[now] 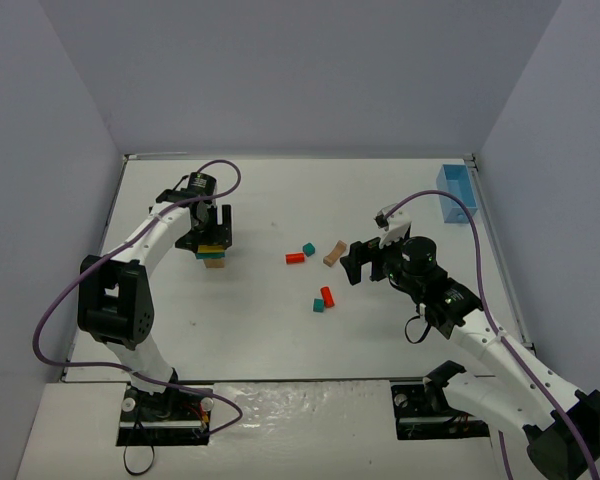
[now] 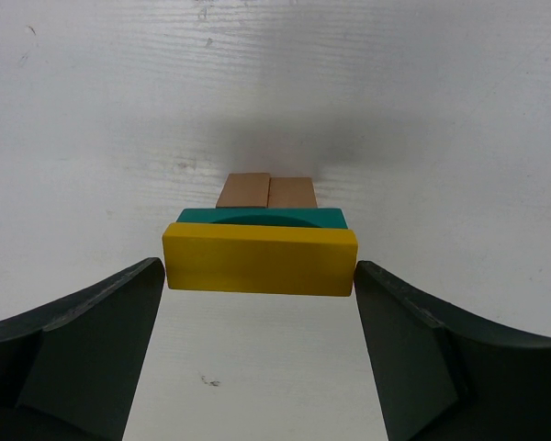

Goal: Build the wood block tower

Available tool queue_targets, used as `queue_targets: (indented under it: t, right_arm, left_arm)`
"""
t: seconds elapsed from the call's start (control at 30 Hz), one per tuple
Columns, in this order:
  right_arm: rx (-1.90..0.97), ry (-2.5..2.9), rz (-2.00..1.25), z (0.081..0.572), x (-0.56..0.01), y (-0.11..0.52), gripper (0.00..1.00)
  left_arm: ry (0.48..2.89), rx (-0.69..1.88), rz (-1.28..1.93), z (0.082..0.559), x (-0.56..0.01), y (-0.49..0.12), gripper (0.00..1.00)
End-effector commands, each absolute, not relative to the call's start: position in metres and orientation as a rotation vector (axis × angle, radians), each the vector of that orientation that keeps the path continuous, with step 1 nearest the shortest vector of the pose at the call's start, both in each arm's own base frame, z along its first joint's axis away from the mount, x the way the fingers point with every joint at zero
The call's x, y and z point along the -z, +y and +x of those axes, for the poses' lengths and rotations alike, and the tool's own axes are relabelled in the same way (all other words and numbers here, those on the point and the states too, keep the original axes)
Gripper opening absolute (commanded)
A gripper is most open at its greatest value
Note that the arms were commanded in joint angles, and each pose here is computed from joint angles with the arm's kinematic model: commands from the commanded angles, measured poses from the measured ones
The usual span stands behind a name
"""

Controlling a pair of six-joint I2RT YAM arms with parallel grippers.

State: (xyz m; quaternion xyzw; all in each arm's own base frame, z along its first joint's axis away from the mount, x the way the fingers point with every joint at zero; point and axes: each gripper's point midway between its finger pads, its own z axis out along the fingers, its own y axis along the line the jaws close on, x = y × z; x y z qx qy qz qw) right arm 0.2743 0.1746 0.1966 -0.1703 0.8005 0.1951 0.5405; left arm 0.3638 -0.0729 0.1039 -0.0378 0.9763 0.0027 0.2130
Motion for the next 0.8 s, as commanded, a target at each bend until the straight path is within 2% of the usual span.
queue_targets:
  t: [0.0, 0.37, 0.6, 0.77]
  right_arm:
    - [-0.49, 1.838, -0.402, 0.282, -0.213, 0.181, 1.0]
    - [-0.494, 1.838, -0.405, 0.282, -0.213, 0.182, 1.0]
    - [-0.487, 1.825, -0.393, 0.282, -0.218, 0.18, 1.0]
    - [-0.495, 1.799, -0.374, 0.281, -0.229, 0.178, 1.0]
  left_arm:
    - [2.655, -0.012, -0.108, 0.376, -0.116, -0.069, 0.84]
    - [2.63, -0.014, -0.105, 0.377, -0.126, -0.068, 0.87]
    - [2.49, 0.013, -0.082, 0.376, -0.189, -0.066, 0.9]
    - [2.351, 0.182, 0.069, 0.362, -0.246, -0.089, 0.9]
